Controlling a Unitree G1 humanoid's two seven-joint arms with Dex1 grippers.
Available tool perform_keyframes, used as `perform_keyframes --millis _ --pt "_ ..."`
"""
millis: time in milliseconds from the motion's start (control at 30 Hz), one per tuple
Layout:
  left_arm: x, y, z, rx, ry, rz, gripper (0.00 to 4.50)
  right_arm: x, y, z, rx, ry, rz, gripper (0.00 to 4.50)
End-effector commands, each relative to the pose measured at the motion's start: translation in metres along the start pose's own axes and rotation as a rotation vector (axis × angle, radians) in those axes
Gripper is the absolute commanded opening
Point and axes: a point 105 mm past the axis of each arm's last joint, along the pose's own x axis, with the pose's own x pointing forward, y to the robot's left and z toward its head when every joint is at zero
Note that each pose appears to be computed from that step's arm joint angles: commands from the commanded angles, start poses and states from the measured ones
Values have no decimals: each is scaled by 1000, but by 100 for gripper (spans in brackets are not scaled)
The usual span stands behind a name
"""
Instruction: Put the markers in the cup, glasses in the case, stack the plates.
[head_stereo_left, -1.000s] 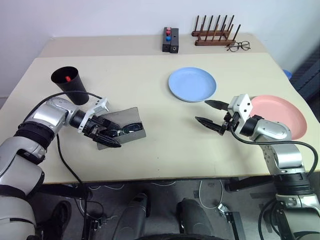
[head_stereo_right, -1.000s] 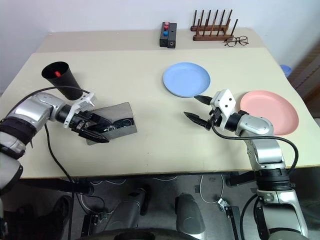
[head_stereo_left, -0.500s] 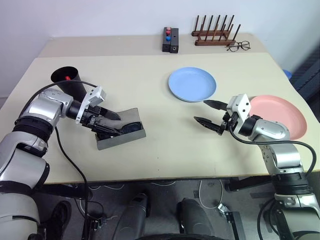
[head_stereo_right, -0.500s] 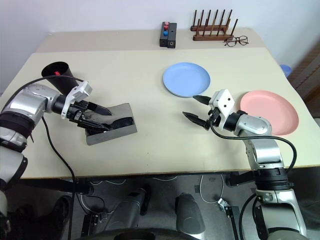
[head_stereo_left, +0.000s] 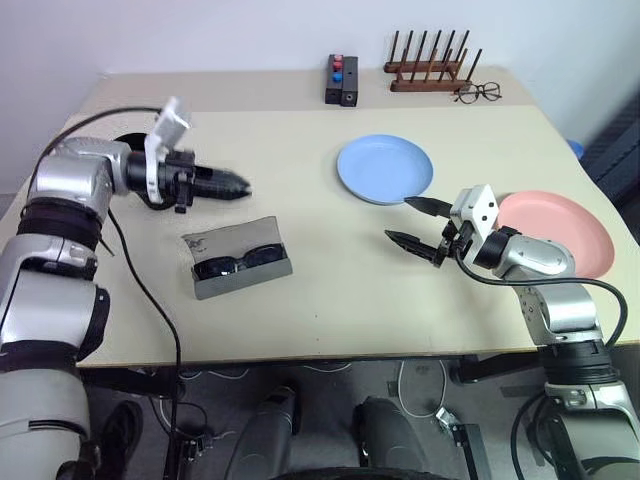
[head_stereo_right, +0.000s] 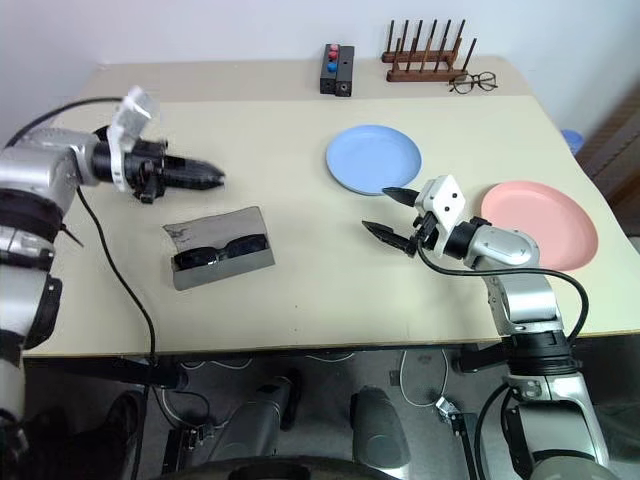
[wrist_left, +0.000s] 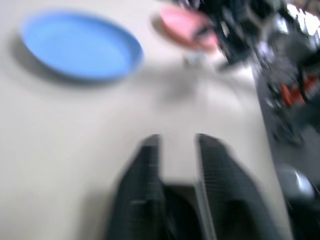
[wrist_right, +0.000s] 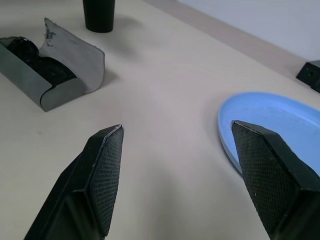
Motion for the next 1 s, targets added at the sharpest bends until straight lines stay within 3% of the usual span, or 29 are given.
perform_keyframes --millis 33,233,567,833,1000 --pt "-9 23 -3 89 34 204 1 1 -3 10 -34 -34 -4 348" --pt "-9 33 -17 118 97 289 1 0 -3 10 -36 -32 -3 348" --pt "2 14 -91 114 330 157 1 -1 -3 10 -31 -34 2 348" --pt "5 -23 -77 62 237 -99 1 -2 -2 10 -30 -35 1 348" --pt "1 -36 -91 54 292 -134 1 -1 -1 10 -31 -34 3 348"
